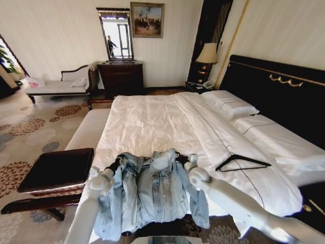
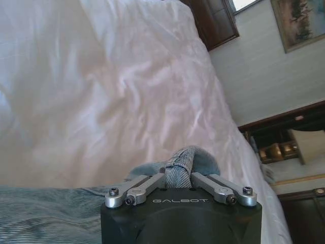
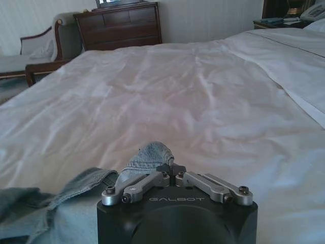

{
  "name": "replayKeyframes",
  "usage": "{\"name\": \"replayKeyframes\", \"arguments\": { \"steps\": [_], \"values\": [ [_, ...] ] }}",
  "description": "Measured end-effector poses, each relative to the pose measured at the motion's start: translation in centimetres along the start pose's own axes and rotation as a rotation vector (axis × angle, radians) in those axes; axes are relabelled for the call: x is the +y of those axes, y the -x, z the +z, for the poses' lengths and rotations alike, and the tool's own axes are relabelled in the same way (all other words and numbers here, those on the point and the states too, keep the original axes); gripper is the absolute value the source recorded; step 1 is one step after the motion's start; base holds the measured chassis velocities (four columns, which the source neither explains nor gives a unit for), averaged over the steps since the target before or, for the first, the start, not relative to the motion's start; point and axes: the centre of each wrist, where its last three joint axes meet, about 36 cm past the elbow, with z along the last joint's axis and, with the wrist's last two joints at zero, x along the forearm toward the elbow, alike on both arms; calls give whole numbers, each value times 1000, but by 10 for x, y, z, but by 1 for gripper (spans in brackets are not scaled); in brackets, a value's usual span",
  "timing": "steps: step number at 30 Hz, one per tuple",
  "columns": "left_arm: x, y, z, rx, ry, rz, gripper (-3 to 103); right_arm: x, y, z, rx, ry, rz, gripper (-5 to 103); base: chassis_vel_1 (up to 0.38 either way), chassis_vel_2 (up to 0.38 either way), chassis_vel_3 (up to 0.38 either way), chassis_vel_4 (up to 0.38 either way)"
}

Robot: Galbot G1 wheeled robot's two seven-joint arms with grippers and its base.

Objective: Pick up the clothes from the bed and hang them on the clothes hanger.

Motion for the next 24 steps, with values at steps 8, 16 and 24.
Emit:
{"name": "replayKeyframes", "arguments": {
  "steps": [8, 16, 24],
  "values": [
    [8, 11, -59, -123, 93, 13, 3, -14, 43, -2, -83, -31, 19, 1, 0, 0, 0, 0],
    [37, 15, -73, -165, 88, 1, 3, -27, 61, 5, -111, -46, 38, 1, 0, 0, 0, 0],
    [68, 37, -41, -134, 104, -41, 3, -30, 75, 41, -81, -88, 70, 1, 0, 0, 0, 0]
  ]
}}
